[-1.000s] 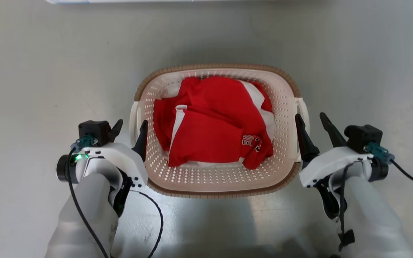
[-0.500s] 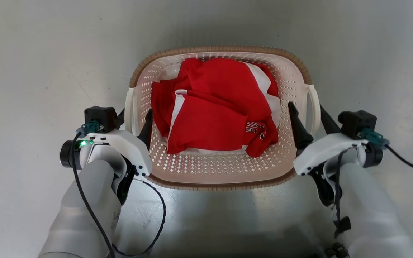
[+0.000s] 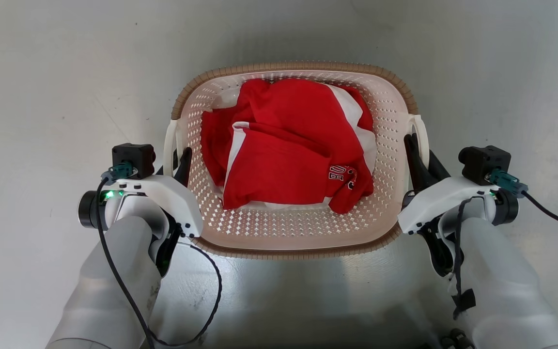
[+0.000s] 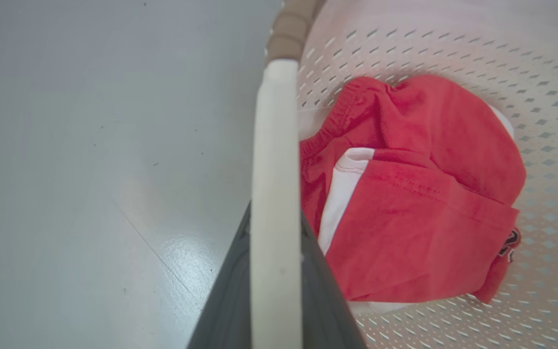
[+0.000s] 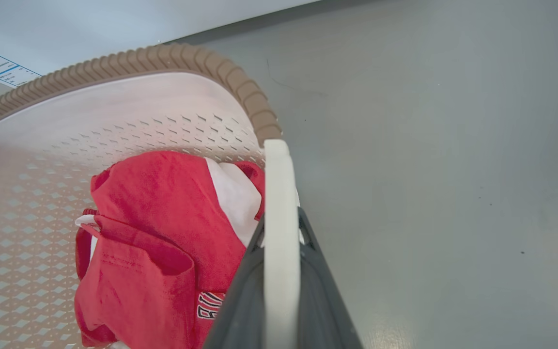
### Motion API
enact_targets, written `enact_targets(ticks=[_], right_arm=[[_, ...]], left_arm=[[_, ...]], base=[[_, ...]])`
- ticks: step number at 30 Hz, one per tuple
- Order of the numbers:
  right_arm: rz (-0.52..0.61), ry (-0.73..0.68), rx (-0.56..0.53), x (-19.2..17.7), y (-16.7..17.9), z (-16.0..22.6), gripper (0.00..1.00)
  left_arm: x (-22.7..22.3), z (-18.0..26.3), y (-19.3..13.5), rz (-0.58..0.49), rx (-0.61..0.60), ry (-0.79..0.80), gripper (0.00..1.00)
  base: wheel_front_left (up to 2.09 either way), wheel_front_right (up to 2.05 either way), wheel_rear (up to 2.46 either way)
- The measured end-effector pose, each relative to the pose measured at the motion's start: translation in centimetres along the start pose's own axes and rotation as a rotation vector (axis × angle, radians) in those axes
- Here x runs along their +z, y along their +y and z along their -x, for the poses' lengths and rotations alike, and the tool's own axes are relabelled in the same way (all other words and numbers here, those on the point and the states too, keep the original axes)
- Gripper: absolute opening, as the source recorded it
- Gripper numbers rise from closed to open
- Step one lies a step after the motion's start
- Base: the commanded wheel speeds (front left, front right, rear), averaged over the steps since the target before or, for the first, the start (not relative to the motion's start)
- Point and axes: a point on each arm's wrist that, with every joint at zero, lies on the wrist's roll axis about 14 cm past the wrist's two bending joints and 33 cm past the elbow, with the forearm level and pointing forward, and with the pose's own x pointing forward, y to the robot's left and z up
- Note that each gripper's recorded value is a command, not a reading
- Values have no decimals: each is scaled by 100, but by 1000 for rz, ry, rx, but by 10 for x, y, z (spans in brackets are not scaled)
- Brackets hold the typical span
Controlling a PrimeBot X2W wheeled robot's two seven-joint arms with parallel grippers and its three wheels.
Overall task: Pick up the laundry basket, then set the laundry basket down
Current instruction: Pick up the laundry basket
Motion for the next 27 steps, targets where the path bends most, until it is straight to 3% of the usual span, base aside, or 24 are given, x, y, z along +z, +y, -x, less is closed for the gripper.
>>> enact_targets(ticks=[13, 27], right_arm=[[9, -36, 26, 21, 12, 16, 0], [36, -46, 50, 50, 34, 74, 0]], left_arm=[[23, 15, -7, -13, -13, -41, 0], [42, 77, -35, 8, -24, -53, 0]], base=[[0, 0, 0], [0, 0, 0]])
